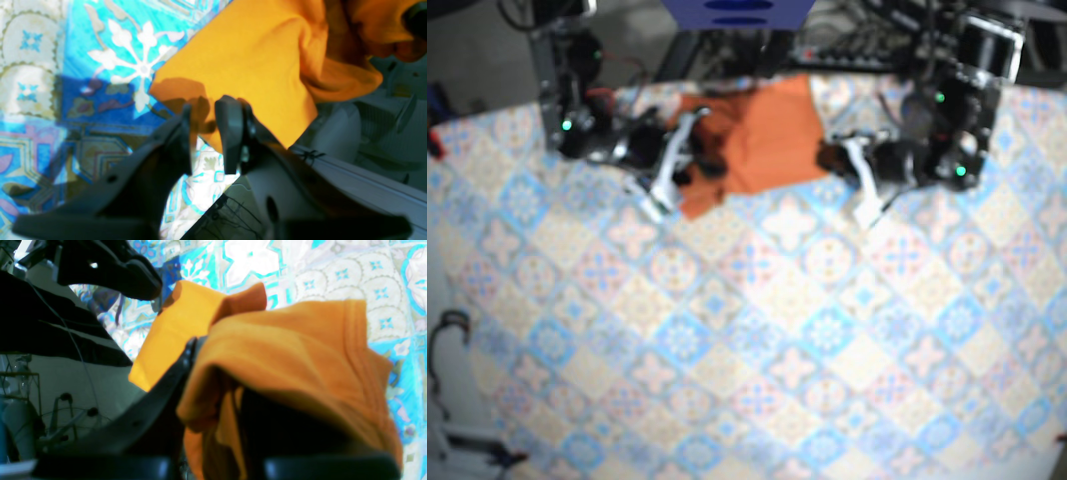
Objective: Fold the T-shirt properly
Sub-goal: 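Lower the folded end onto the shirt with the right gripper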
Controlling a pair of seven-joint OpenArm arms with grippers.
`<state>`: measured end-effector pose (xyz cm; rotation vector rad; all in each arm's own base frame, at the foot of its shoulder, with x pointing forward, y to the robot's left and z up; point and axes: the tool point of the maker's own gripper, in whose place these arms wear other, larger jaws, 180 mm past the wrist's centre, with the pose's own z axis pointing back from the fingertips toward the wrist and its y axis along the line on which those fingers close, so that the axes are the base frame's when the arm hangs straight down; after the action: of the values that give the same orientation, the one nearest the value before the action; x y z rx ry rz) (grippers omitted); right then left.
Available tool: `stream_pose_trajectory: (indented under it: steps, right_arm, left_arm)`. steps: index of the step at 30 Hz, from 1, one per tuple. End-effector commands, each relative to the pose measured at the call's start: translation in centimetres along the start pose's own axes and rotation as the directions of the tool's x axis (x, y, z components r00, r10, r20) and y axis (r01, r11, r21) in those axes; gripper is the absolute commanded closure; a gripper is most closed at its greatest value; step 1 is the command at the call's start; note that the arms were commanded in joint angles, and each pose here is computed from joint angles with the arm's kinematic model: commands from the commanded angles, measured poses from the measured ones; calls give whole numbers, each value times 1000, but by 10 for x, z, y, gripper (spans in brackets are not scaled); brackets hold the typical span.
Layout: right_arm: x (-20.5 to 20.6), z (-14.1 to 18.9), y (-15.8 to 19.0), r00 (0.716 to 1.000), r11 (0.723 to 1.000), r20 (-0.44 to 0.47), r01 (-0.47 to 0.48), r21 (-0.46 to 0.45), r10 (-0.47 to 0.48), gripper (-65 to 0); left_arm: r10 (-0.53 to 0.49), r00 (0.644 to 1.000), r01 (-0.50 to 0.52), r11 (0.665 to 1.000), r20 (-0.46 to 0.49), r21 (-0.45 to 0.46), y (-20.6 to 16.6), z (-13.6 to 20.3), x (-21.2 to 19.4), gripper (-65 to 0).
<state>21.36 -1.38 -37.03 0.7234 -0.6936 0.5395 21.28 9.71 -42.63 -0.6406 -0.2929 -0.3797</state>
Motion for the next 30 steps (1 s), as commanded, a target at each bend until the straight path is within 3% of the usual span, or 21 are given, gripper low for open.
stream_pose_trajectory:
  steps: [1, 9, 30]
  right_arm:
    - [18, 2, 2, 997, 1000, 72, -14, 15, 13, 0]
    - [25, -2, 9, 994, 999, 110, -1, 32, -2, 0]
    - [24, -2, 11, 994, 999, 111, 0, 33, -4, 0]
  left_arm:
    - [-19, 999, 19, 1000, 26, -2, 0, 5, 10, -134]
    - [-17, 1000, 17, 1000, 23, -3, 0, 5, 8, -134]
    - [-20, 1000, 19, 1000, 22, 4, 2, 6, 9, -135]
